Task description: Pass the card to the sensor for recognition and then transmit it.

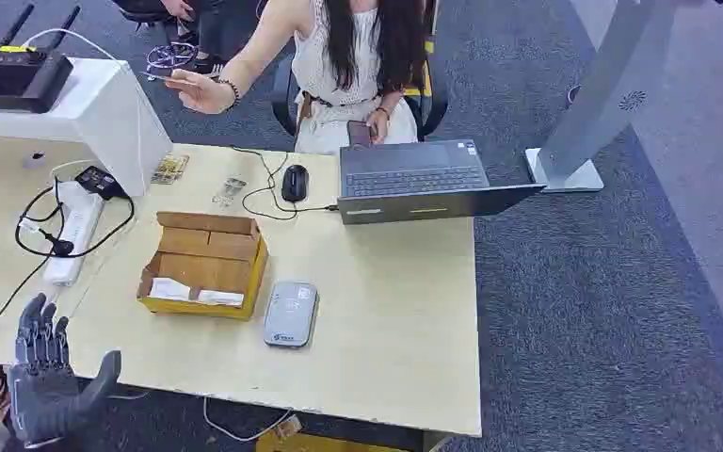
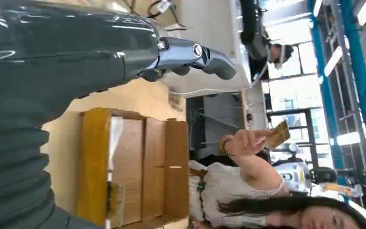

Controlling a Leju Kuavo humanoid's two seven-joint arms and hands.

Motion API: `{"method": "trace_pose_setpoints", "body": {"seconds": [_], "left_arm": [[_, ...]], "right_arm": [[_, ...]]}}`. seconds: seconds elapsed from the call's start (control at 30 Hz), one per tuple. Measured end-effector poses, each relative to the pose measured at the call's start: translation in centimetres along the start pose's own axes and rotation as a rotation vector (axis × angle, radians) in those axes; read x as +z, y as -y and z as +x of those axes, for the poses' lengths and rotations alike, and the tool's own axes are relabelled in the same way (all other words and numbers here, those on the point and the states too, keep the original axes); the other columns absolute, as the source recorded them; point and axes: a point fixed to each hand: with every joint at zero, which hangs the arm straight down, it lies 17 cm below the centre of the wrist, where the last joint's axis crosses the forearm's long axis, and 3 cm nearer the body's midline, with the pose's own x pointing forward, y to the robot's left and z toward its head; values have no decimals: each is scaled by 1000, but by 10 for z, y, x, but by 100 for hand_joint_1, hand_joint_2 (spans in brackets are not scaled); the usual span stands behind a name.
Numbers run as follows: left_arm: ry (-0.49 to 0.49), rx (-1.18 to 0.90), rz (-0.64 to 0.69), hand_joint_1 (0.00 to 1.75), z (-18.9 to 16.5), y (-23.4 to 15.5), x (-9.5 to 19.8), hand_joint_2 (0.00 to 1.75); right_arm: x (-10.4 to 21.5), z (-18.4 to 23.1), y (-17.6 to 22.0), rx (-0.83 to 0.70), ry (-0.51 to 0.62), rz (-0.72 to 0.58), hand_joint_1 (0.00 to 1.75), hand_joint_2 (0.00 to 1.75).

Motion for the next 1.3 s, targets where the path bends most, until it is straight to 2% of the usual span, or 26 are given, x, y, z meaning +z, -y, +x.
{"method": "trace_pose_setpoints", "body": {"seconds": [0.4, 0.5, 0.67, 0.97, 1.3], "left_arm": [[205, -354, -133, 0, 48, 47, -81, 175], [262, -439, -153, 0, 61, 57, -95, 175], [287, -523, -165, 0, 67, 62, -108, 175], [243, -803, -217, 0, 48, 72, -149, 175], [166, -1122, -251, 0, 14, 64, -187, 175]], "right_arm": [[-13, 10, -30, 33, -1, 77, 0, 0], [-15, 12, -37, 42, -1, 95, 0, 0], [-16, 12, -39, 41, -2, 99, 0, 0], [-18, 14, -44, 36, -6, 109, 0, 0], [-19, 13, -50, 32, -23, 121, 0, 0]]}}
